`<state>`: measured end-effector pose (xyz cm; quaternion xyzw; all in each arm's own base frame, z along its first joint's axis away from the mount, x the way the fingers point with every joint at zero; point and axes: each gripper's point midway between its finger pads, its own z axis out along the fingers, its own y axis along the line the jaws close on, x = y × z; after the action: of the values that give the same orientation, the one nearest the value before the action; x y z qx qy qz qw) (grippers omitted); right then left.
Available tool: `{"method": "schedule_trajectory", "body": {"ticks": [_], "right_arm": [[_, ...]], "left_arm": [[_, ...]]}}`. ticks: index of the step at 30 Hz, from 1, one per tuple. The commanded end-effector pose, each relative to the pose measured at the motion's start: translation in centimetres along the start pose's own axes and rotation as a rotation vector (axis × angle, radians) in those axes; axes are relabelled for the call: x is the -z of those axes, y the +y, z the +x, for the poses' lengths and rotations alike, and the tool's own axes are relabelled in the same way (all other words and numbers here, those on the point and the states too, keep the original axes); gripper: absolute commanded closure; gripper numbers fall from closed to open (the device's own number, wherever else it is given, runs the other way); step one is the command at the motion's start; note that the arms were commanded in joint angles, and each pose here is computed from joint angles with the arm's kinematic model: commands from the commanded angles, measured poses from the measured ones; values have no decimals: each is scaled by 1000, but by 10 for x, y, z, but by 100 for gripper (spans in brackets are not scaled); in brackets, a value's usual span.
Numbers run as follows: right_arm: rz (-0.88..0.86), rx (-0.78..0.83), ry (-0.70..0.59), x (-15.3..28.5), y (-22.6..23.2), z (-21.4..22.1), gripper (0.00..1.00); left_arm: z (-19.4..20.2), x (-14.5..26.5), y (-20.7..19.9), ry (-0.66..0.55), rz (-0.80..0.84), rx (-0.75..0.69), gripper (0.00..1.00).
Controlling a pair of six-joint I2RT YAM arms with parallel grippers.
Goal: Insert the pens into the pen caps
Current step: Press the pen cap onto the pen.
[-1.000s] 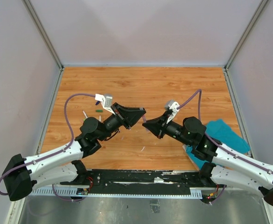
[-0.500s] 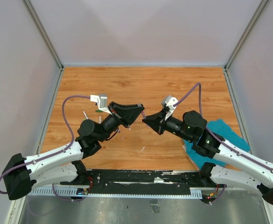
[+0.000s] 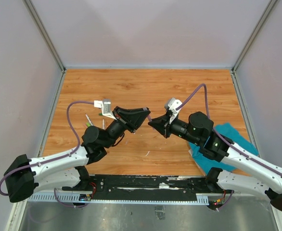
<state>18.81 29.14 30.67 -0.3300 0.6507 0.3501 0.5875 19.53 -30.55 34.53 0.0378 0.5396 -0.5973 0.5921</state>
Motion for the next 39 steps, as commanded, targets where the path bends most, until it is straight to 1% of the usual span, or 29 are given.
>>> {"method": "schedule_trajectory", "body": {"ticks": [1, 17, 27, 35, 39], "right_arm": [[231, 61, -522, 32, -43, -164, 100], [281, 119, -569, 46, -49, -190, 100], [300, 144, -603, 61, -50, -207, 99], [277, 132, -612, 66, -45, -211, 100], [250, 123, -606, 66, -41, -211, 99]], "left_arm": [[128, 60, -12, 515, 76, 130, 99], [159, 76, -17, 602, 86, 171, 100], [181, 89, -9, 676, 60, 157, 100], [193, 94, -9, 709, 51, 152, 100], [194, 92, -7, 705, 47, 138, 100]]}}
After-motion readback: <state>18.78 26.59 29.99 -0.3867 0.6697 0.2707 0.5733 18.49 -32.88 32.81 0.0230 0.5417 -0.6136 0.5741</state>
